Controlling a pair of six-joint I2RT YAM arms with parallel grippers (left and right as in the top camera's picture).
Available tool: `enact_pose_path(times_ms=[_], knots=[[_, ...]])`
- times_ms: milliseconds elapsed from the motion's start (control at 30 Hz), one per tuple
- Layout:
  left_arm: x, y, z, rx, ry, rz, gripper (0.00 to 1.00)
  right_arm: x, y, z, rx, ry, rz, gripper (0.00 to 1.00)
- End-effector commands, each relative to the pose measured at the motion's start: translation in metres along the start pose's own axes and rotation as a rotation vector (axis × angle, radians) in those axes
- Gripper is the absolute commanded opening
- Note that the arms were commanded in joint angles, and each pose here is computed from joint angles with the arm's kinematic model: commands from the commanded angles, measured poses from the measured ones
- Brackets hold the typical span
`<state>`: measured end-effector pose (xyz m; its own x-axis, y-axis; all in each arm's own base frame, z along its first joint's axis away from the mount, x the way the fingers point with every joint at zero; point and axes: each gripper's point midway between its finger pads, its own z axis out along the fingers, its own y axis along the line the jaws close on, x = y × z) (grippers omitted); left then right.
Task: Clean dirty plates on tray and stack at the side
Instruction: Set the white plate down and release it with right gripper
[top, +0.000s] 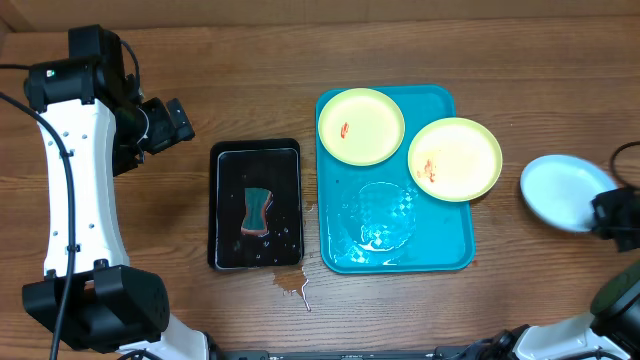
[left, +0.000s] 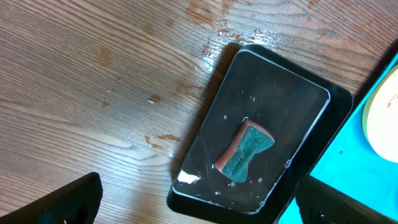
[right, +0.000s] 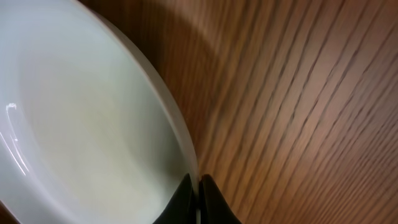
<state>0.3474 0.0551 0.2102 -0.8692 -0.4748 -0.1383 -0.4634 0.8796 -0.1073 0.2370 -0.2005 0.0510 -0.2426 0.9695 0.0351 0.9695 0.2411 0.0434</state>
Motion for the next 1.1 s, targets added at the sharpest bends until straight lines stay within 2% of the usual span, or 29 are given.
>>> enact_pose_path(times_ms=[0, 67, 167, 200, 467, 533, 600, 733, 800, 900, 1067], knots=[[-0.002, -0.003, -0.009, 0.019, -0.027, 0.021, 1.00, 0.022, 0.005, 0.014, 0.025, 0.021, -0.063, 0.04], [-0.002, -0.003, -0.009, 0.019, -0.027, 0.021, 1.00, 0.036, 0.004, 0.025, 0.057, 0.035, -0.096, 0.05], [-0.002, -0.003, -0.009, 0.019, -0.027, 0.021, 1.00, 0.045, 0.001, 0.030, 0.103, 0.032, -0.129, 0.23], [-0.002, -0.003, -0.009, 0.019, -0.027, 0.021, 1.00, 0.048, 0.003, 0.029, 0.105, 0.035, -0.148, 0.25], [-0.002, -0.003, -0.009, 0.019, -0.027, 0.021, 1.00, 0.065, 0.049, -0.024, -0.002, -0.087, -0.328, 0.33], [-0.002, -0.003, -0.009, 0.019, -0.027, 0.021, 1.00, 0.075, 0.073, -0.041, -0.093, -0.124, -0.437, 0.33], [-0.002, -0.003, -0.009, 0.019, -0.027, 0.021, 1.00, 0.097, 0.110, -0.058, -0.250, -0.150, -0.638, 0.44], [-0.002, -0.003, -0.009, 0.019, -0.027, 0.021, 1.00, 0.112, 0.150, -0.062, -0.343, -0.224, -0.843, 0.62], [-0.002, -0.003, -0.009, 0.019, -0.027, 0.021, 1.00, 0.112, 0.166, -0.057, -0.353, -0.278, -0.917, 0.63], [-0.002, -0.003, -0.009, 0.019, -0.027, 0.021, 1.00, 0.100, 0.177, -0.045, -0.316, -0.333, -0.919, 0.63], [-0.002, -0.003, -0.009, 0.019, -0.027, 0.021, 1.00, 0.091, 0.179, -0.016, -0.267, -0.302, -0.909, 0.60]])
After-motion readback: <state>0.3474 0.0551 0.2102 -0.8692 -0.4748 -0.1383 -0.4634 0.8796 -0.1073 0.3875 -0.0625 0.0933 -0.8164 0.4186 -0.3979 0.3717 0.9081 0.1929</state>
